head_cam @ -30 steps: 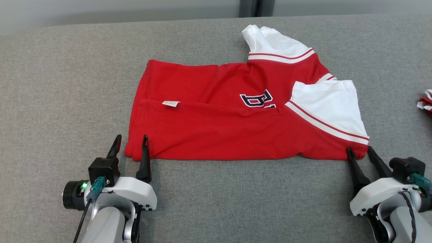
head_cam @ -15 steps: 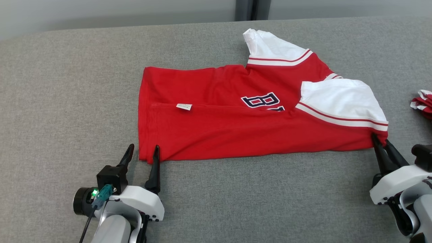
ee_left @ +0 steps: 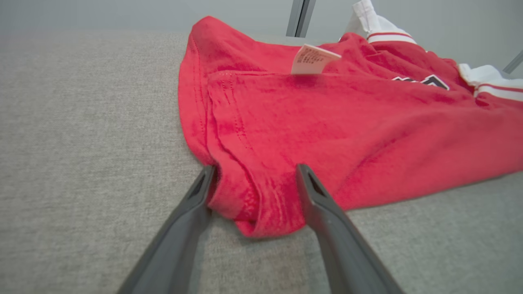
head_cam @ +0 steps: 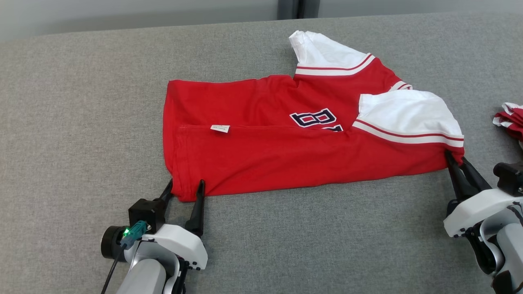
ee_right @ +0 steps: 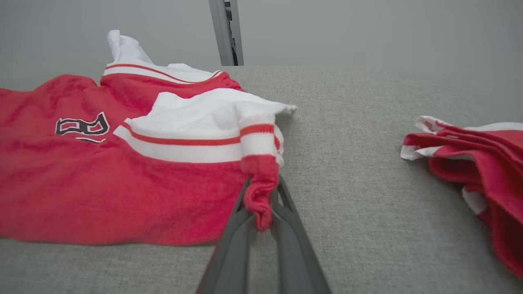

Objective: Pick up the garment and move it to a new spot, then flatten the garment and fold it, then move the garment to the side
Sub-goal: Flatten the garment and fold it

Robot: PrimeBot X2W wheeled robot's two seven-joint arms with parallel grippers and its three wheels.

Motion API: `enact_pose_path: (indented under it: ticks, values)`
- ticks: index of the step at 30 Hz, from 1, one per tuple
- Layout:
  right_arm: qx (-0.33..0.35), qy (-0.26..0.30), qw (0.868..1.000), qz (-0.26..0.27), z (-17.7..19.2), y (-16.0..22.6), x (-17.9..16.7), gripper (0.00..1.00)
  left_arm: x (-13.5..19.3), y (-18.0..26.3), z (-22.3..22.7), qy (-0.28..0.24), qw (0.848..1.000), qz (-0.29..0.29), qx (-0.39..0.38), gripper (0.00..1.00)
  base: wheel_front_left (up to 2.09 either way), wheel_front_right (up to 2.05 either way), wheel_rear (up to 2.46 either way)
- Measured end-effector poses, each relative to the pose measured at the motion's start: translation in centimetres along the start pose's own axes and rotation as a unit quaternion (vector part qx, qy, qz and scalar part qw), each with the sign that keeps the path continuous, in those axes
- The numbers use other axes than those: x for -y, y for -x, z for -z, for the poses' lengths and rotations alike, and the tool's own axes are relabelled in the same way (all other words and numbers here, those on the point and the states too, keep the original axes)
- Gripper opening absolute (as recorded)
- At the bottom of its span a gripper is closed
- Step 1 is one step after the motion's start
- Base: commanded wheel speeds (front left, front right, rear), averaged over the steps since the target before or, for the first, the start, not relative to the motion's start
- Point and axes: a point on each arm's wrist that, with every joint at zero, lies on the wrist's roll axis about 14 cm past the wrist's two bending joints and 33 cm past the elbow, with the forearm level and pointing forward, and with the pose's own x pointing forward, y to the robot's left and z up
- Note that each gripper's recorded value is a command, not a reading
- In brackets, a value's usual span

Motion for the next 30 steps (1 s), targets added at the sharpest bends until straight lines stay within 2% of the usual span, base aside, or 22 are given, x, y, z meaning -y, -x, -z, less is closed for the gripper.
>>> enact_pose_path:
  ticks: [1,9,14,25,30]
  values:
    - [0.0,-0.001,1.0,0.0,0.0,0.0,0.0,0.0,0.1,0.0,0.0,0.0,1.0,0.002,0.0,0.0,0.0,0.0,0.0]
    - [0.017,-0.007,1.0,0.001,-1.2,0.1,-0.2,0.0,-1.4,0.6,-1.7,0.015,0.999,-0.026,0.027,0.0,0.0,0.0,0.0]
    - [0.02,-0.012,1.0,0.002,-1.3,1.6,-0.6,0.0,-2.6,2.7,-1.4,0.02,0.998,-0.05,0.029,0.0,0.0,0.0,0.0]
    - [-0.019,-0.05,0.999,-0.004,3.3,8.3,-2.6,0.0,-3.4,9.2,1.8,0.027,0.997,-0.076,0.006,0.0,0.0,0.0,0.0]
    - [-0.039,-0.059,0.998,-0.008,4.9,9.5,-3.1,0.0,-3.2,10.1,3.2,0.03,0.996,-0.078,-0.011,0.0,0.0,0.0,0.0]
